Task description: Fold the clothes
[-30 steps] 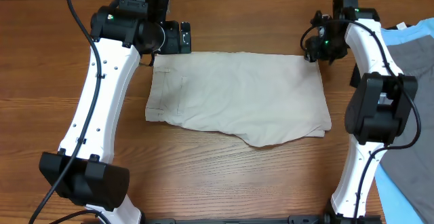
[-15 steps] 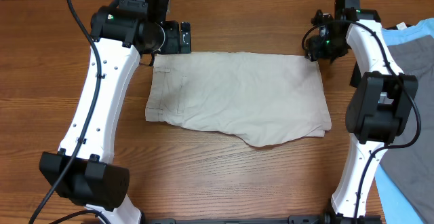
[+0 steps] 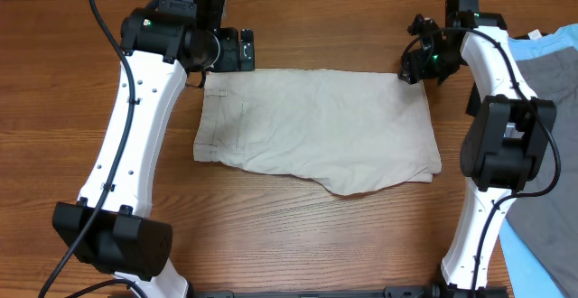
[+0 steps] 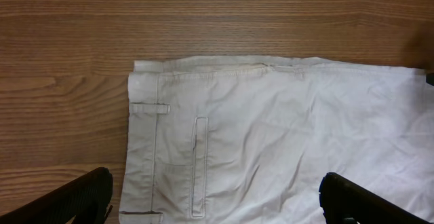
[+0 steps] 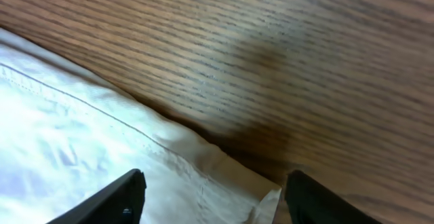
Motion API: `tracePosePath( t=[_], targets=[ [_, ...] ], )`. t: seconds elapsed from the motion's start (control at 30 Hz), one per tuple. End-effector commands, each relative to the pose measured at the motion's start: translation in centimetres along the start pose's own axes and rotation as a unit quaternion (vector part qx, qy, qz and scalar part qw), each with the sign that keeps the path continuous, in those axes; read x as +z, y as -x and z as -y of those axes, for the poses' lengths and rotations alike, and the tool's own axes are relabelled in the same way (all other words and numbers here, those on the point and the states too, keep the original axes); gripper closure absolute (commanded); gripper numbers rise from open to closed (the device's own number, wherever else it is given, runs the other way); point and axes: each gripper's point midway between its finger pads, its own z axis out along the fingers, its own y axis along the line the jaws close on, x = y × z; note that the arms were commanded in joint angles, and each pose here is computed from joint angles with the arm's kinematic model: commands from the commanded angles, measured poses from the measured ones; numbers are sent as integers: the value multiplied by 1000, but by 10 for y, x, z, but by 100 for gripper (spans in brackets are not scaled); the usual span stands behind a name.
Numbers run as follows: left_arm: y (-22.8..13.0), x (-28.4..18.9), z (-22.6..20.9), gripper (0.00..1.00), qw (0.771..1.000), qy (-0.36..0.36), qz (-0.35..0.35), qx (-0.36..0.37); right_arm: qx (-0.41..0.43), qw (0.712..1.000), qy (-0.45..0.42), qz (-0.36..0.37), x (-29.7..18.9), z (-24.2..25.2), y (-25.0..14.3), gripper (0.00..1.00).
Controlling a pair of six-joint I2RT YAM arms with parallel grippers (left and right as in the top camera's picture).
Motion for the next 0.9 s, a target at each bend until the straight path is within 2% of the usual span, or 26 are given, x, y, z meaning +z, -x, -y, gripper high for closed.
tracePosePath(
  t=[0.0,0.23,0.33,0.4,0.47,0.6,0.87],
  targets=[
    [1,2,-5,0,1000,8,0,2,-11,1000,8,6,7,0,4,28],
    [0,2,-5,0,1000,8,-1,2,-9,1000,10,1,15,1,2,30],
    [0,2,-5,0,1000,8,-1,2,-8,1000,11,-3,18,2,0,35],
    [0,2,-5,0,1000,8,-1,2,-7,1000,13,-5,19,1,-1,42],
    [0,2,-5,0,1000,8,-1,2,-7,1000,13,-6,19,1,-1,45],
    [1,2,-5,0,1000,8,0,2,-2,1000,14,-8,19,1,-2,65],
    [0,2,-5,0,1000,8,-1,2,12,1000,16,-8,19,-2,-1,67]
  ],
)
